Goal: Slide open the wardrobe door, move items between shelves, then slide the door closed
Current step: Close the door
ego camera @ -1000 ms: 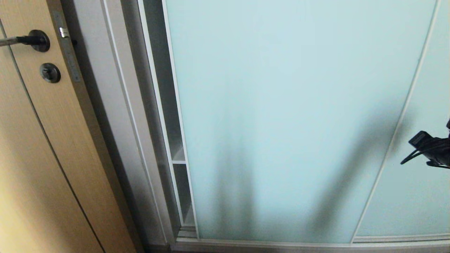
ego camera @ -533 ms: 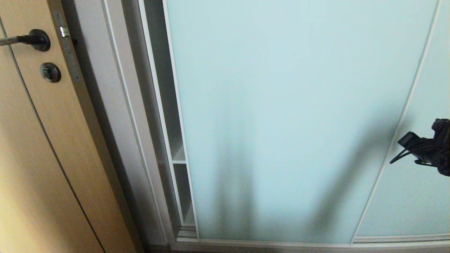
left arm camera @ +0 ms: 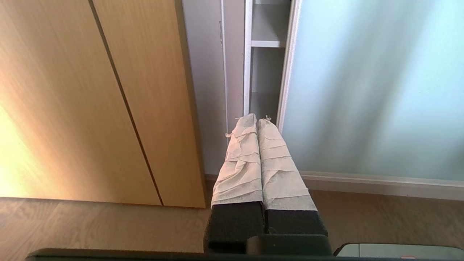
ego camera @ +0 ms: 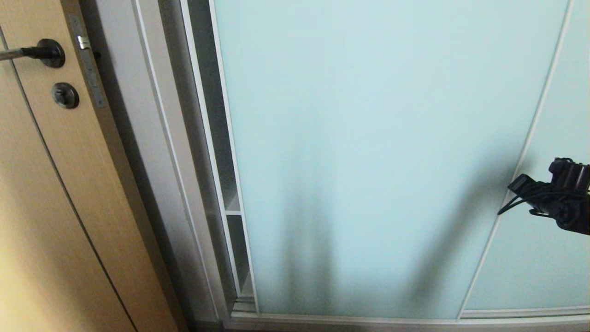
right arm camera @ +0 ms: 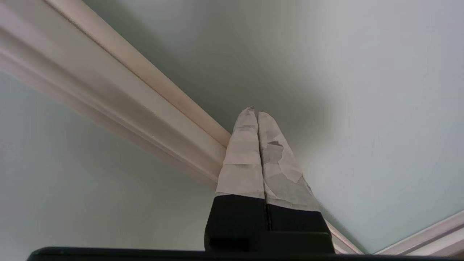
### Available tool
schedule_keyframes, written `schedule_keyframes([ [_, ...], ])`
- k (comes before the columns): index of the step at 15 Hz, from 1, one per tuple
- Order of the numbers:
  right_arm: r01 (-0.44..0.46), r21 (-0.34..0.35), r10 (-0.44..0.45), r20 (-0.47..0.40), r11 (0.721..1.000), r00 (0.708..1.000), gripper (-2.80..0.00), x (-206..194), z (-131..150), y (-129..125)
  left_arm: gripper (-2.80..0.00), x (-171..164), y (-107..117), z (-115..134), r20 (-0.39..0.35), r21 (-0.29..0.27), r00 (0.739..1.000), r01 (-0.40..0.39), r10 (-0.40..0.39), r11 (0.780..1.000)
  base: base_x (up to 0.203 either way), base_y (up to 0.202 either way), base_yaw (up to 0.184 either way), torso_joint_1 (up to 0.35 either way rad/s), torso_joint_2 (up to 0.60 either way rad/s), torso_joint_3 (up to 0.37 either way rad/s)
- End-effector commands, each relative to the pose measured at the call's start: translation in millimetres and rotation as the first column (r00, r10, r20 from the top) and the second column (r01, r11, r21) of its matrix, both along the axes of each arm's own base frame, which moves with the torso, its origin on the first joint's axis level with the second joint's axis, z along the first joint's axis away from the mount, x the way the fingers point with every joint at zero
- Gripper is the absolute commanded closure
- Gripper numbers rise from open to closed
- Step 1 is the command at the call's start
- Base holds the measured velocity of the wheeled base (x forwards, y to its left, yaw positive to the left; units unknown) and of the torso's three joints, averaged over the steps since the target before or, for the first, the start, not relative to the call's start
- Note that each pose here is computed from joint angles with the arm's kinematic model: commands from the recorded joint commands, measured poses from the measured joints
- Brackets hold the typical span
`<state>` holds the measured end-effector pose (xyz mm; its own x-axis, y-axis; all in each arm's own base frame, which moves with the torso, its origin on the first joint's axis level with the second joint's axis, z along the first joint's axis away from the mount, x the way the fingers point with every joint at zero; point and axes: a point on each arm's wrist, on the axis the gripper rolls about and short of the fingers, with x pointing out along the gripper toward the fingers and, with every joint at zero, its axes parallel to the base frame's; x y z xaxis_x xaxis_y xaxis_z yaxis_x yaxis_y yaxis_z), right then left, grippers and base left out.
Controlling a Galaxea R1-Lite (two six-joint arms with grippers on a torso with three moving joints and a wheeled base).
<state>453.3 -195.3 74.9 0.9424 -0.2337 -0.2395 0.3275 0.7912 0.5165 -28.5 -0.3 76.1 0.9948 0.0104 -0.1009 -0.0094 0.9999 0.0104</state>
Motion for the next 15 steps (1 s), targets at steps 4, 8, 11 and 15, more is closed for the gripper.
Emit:
schedule_keyframes([
  [4, -0.027, 0.004, 0.027, -0.004, 1.0, 1.0, 0.0, 0, 3, 13, 0.0, 0, 0, 0, -0.003, 0.0, 1.0, 0.0, 0.0, 1.0, 0.0, 0.0, 0.0, 0.0, 0.0, 0.0],
  [8, -0.014, 0.006, 0.014, -0.026, 1.0, 1.0, 0.0, -8, 6, 23, 0.0, 0, 0, 0, -0.003, 0.0, 1.0, 0.0, 0.0, 1.0, 0.0, 0.0, 0.0, 0.0, 0.0, 0.0],
  [11, -0.01, 0.001, 0.01, -0.019, 1.0, 1.0, 0.0, -16, 18, 25, 0.0, 0, 0, 0, -0.003, -0.001, 1.0, 0.0, 0.0, 1.0, 0.0, 0.0, 0.0, 0.0, 0.0, 0.0],
  [15, -0.005, -0.051, 0.007, 0.034, 0.999, 0.999, 0.0, -57, 67, 38, 0.0, 0, 0, 0, -0.003, 0.0, 1.0, 0.001, -0.001, 1.0, 0.0, 0.0, 0.0, 0.0, 0.0, 0.0],
])
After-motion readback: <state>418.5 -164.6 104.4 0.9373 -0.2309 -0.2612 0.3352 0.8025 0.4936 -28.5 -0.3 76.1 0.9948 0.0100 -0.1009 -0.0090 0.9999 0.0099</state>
